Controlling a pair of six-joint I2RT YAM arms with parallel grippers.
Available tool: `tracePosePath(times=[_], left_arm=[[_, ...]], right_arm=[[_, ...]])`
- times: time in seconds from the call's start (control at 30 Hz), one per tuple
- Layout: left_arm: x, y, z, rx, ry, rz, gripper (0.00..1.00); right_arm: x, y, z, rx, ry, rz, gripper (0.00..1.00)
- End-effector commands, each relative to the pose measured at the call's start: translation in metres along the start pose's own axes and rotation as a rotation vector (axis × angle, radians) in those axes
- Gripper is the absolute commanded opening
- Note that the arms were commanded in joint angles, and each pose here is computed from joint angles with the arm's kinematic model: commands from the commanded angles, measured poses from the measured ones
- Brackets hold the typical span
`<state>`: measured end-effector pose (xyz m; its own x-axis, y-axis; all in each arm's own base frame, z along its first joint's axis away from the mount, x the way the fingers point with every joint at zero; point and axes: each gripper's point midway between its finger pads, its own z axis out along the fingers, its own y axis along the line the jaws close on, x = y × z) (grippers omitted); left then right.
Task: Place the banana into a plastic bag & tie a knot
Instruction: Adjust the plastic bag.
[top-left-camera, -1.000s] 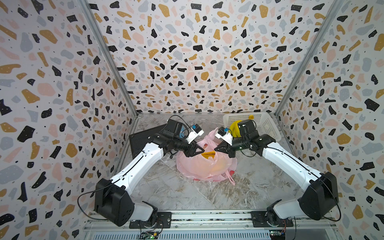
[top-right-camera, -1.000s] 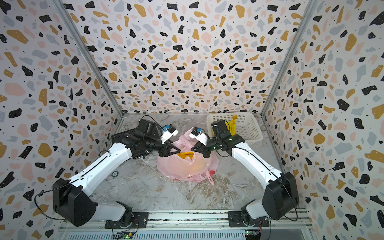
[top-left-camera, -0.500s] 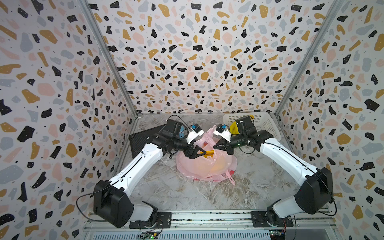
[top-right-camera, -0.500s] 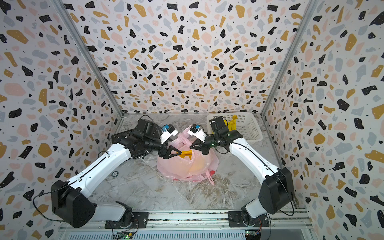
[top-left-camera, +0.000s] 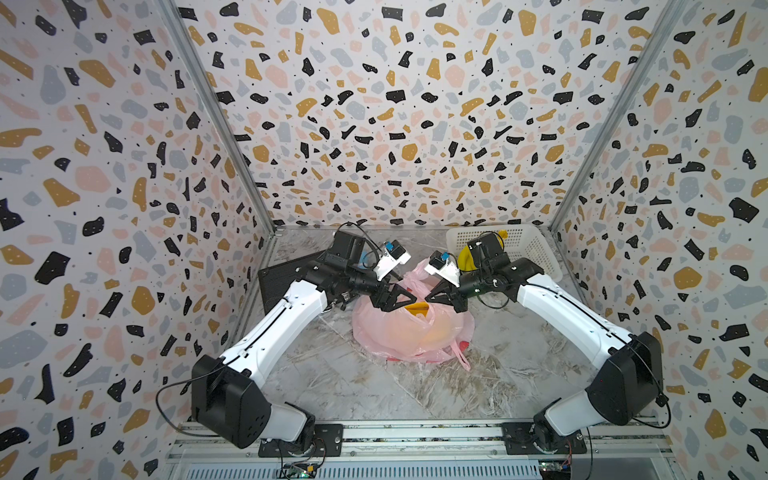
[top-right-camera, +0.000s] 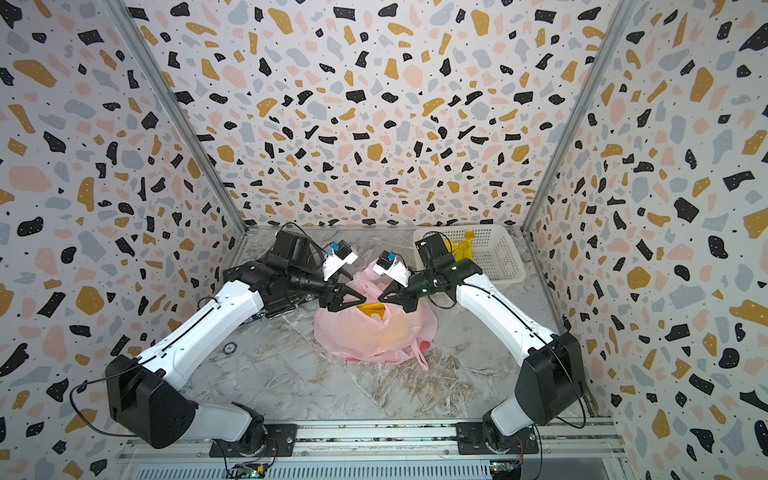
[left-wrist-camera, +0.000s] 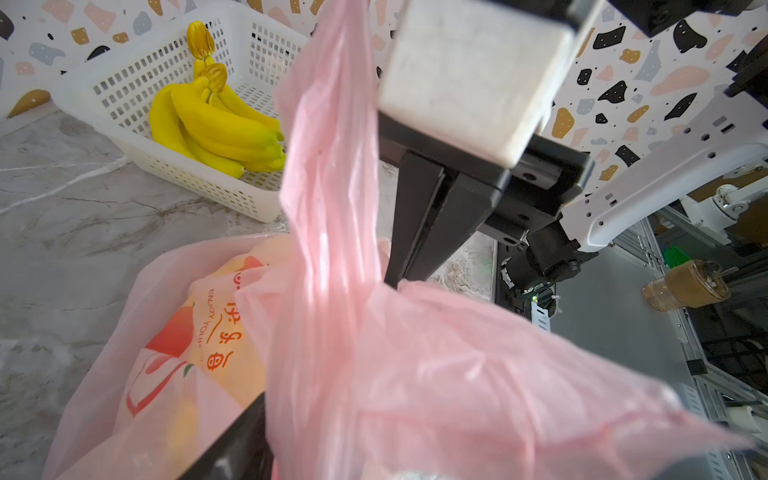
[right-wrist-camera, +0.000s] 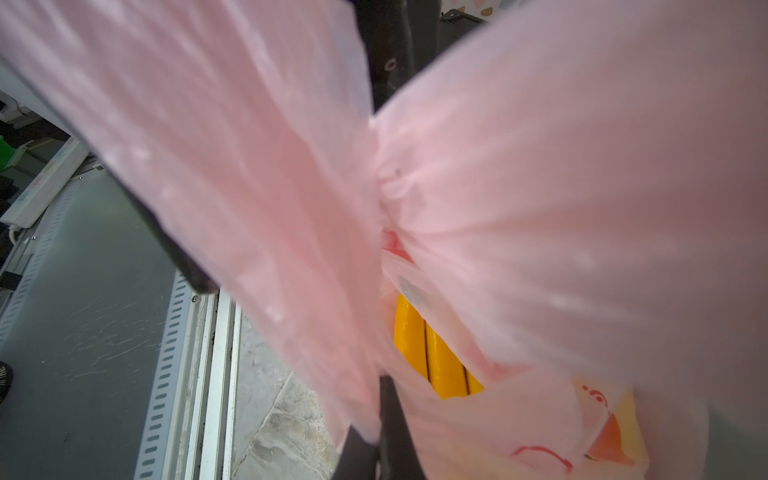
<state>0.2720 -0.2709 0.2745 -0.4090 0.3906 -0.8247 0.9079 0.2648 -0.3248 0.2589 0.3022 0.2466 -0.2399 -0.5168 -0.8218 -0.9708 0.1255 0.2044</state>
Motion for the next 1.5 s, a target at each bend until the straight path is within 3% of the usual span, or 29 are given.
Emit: tracePosePath(times=[0.0, 0.17, 0.67, 0.73, 0.97, 1.03, 1.13, 1.2, 1.37, 1.47], left_arm=[[-0.018, -0.007, -0.003, 0.038, -0.036, 0.063, 0.76], [-0.022, -0.008, -0.001, 0.073, -0.031, 0.072, 0.75], [-0.021, -0.009, 0.009, 0.152, -0.028, 0.04, 0.54], [-0.02, -0.008, 0.011, 0.156, -0.026, 0.035, 0.48], [-0.018, -0.006, 0.012, 0.149, -0.021, 0.027, 0.07], [-0.017, -0.005, 0.013, 0.145, -0.02, 0.024, 0.01], [-0.014, -0.002, 0.014, 0.132, -0.02, 0.02, 0.0], [-0.012, -0.002, 0.014, 0.133, -0.023, 0.02, 0.0], [-0.01, -0.004, 0.015, 0.139, -0.035, 0.029, 0.0], [-0.01, -0.008, 0.013, 0.153, -0.043, 0.039, 0.0]], right_arm=[[-0.012, 0.008, -0.007, -0.016, -0.01, -0.033, 0.0], [-0.01, 0.006, -0.006, -0.014, 0.003, -0.028, 0.0], [-0.011, 0.002, -0.004, -0.015, 0.017, -0.009, 0.0], [-0.011, 0.002, -0.004, -0.015, 0.018, -0.007, 0.0], [-0.011, 0.001, -0.003, -0.012, 0.021, -0.005, 0.0], [-0.013, 0.002, -0.005, -0.012, 0.015, -0.005, 0.0], [-0.018, 0.004, -0.008, -0.006, -0.005, -0.001, 0.01], [-0.023, 0.002, -0.011, 0.018, -0.032, 0.009, 0.21], [-0.039, -0.009, -0.025, 0.14, -0.137, 0.059, 0.55], [-0.051, -0.021, -0.041, 0.205, -0.207, 0.127, 0.66]])
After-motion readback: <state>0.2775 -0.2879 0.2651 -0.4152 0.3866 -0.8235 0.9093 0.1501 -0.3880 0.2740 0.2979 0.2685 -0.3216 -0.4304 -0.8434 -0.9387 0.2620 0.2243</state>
